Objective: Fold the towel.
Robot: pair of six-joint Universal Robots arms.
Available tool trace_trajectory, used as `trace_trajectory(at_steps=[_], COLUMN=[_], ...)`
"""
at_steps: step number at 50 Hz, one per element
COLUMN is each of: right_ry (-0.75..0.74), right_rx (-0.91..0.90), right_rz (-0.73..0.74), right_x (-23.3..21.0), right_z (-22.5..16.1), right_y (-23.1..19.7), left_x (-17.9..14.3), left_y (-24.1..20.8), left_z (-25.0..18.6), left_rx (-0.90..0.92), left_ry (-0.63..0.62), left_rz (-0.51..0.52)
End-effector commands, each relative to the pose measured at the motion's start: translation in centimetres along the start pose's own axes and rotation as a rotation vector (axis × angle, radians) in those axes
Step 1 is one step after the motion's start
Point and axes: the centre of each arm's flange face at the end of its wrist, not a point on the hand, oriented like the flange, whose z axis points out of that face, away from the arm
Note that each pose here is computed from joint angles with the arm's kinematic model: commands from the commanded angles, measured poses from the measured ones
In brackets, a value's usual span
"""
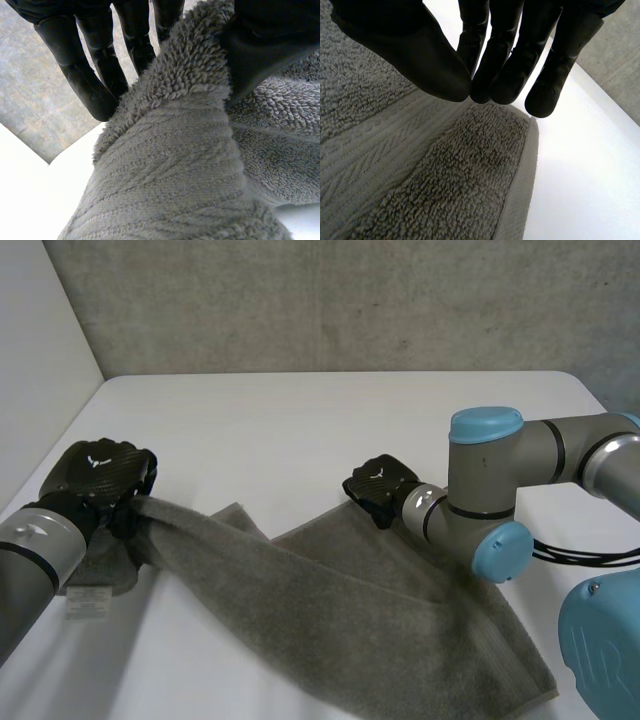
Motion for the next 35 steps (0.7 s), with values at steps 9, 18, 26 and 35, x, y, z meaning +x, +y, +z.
trace_trajectory(at_steps=[9,18,26,35], right_ry=[0.027,-0.026,-0.068,-0.11], right_rx=[0.07,-0.016,-0.07,-0.095], right_rz=[-0.006,0.116,0.25,0.309], right_x=[1.2,0.7,0.1,-0.7], right_z=[-1.7,-2.6,-1.5,-0.5], right_y=[-3.3,-3.0,-1.6,-0.1], left_x=[0.0,0.2,0.3,0.4], left_y=[0.0,-0.2,-0.5,-0.4], left_z=[0.0,-0.1,-0.2,-0.3], left_rx=[0.0,0.002,0.019,0.015], left_ry=[-0.001,0.018,0.036,0.039], left_rz=[0.0,-0.006,-0.006,-0.007])
